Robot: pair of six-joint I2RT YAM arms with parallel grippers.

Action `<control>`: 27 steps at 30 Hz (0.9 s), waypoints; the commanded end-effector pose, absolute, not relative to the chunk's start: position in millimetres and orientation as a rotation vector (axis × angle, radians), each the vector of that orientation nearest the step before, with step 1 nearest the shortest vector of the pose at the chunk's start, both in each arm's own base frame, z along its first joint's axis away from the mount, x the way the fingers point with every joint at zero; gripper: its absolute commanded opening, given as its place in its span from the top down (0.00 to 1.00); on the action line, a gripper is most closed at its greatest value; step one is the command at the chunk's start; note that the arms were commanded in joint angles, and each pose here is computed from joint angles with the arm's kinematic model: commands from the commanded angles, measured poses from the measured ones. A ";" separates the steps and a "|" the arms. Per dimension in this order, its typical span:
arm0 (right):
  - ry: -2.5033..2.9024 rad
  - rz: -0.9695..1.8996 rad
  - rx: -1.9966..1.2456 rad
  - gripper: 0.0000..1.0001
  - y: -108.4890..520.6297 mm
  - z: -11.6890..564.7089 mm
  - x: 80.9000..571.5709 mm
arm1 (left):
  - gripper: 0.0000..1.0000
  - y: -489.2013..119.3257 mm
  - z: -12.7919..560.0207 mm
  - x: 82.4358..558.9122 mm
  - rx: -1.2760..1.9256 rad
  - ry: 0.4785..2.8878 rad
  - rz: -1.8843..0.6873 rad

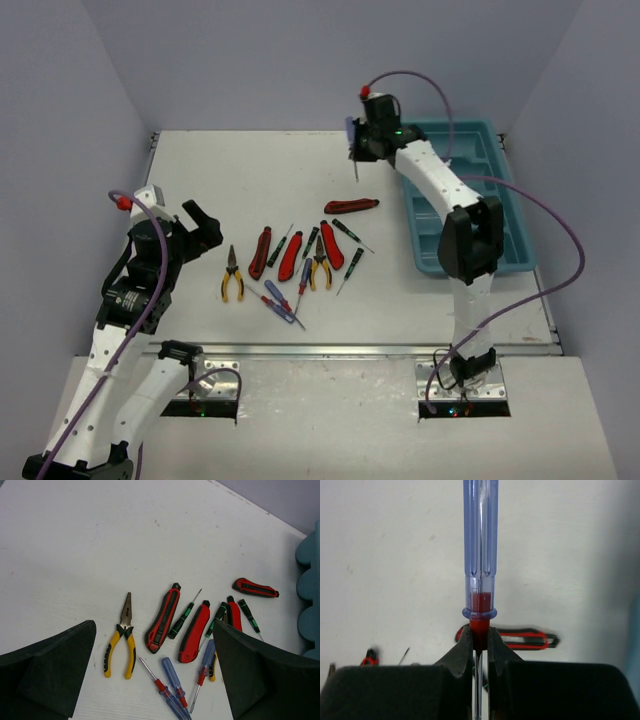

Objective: Sort the tools into containers

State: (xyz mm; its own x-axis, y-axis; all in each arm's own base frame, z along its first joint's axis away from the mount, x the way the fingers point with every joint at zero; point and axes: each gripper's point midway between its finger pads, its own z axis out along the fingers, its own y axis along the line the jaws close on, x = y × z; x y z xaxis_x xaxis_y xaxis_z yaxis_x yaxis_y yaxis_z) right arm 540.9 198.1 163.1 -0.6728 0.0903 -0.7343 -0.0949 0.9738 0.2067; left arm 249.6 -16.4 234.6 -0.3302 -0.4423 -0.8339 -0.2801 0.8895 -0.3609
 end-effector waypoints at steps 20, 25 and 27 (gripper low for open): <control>1.634 0.317 1.314 1.00 -39.0 151.7 654.5 | 0.00 -27.4 241.8 255.3 -0.474 1.916 -0.217; 1.530 0.272 1.406 1.00 -58.2 143.7 656.9 | 0.00 -28.9 241.0 255.6 -0.470 1.920 -0.219; 1.508 0.246 1.429 1.00 -66.4 137.8 656.6 | 0.00 -29.4 240.4 255.5 -0.469 1.923 -0.219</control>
State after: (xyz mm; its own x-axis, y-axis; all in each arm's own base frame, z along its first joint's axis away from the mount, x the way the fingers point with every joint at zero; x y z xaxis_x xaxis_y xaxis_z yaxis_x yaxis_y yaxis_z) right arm 642.1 -35.0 103.0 -0.0253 0.8500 -0.5262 0.6761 0.4023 0.6173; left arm 249.4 -23.8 233.3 -0.3482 -0.4294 -0.8333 -0.2541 0.8989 -0.3570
